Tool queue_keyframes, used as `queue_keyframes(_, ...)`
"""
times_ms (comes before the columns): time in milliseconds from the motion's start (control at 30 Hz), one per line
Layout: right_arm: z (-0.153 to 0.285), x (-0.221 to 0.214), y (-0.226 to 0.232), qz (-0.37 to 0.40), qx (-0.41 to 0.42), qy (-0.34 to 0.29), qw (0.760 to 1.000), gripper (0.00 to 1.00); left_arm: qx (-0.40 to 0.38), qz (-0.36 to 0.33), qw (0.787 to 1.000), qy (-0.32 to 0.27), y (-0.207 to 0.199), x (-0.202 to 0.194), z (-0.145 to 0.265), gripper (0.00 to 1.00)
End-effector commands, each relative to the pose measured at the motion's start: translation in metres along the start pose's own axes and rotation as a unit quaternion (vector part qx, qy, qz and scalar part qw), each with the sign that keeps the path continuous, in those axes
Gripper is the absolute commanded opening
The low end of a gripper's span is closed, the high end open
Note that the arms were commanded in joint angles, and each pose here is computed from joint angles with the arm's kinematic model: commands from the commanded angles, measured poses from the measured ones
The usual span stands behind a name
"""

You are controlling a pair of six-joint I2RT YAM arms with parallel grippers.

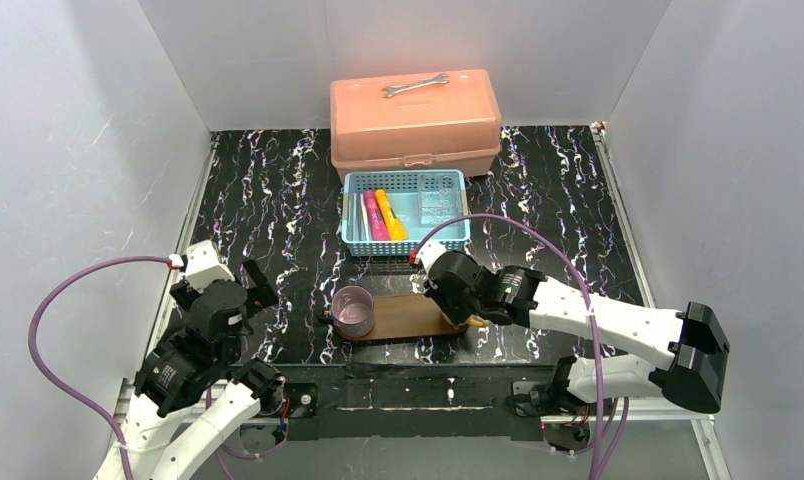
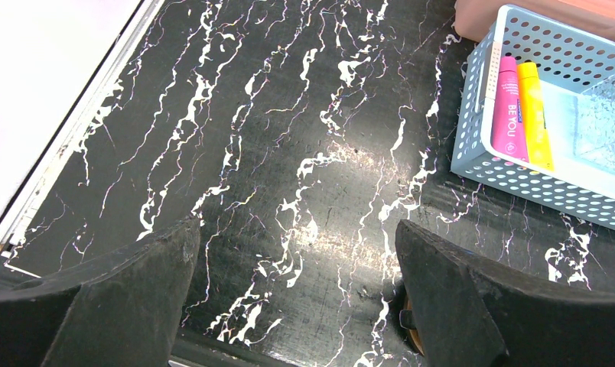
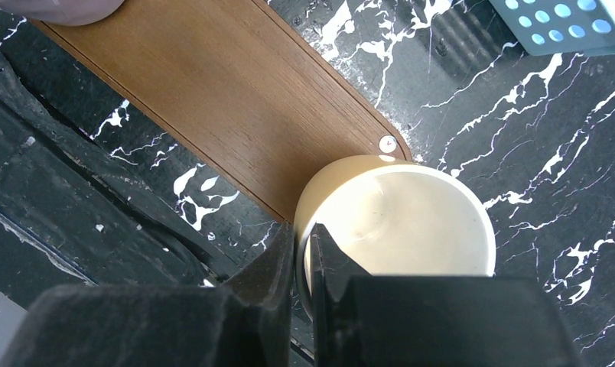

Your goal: Prepare toiletry sets of a toothbrush and toothpaste on the tray

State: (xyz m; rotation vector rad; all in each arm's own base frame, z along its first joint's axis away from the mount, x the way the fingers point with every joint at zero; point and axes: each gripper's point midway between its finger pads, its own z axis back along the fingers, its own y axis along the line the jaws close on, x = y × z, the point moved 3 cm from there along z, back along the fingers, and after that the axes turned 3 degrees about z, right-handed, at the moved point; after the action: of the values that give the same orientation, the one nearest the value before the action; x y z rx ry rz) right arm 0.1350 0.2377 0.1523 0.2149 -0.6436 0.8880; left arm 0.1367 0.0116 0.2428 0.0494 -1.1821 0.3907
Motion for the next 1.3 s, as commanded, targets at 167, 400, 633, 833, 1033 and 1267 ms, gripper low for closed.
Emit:
queue_keyframes(167, 0.001, 0.018, 0.003, -0.008, -0.001, -0.04, 0.999, 0.14, 0.008, -0.003, 1.0, -0.004, 0.001, 0.0, -0.002, 0.99)
queue_keyframes(400, 0.001, 0.02, 0.002, -0.009, -0.008, -0.042, 0.999, 0.16, 0.007, -0.002, 1.0, -0.005, 0.001, 0.0, -0.002, 0.99)
queue_keyframes(633, 0.0, 0.022, 0.001, -0.012, -0.014, -0.046, 0.999, 0.27, 0.007, -0.001, 1.0, -0.005, 0.001, 0.0, -0.002, 0.99)
queue_keyframes(833, 0.007, 0.03, -0.002, -0.012, -0.021, -0.054, 0.998, 0.32, 0.006, -0.001, 1.0, -0.005, 0.001, 0.0, -0.002, 0.99)
queue_keyframes(1033, 0.028, 0.048, -0.011, -0.006, -0.041, -0.074, 0.996, 0.42, 0.006, 0.0, 1.0, -0.006, 0.001, 0.001, -0.002, 0.99)
queue_keyframes(1267, 0.045, 0.1, -0.042, 0.002, -0.137, -0.104, 0.985, 0.41, 0.005, 0.002, 1.0, -0.007, 0.002, 0.001, -0.001, 0.99)
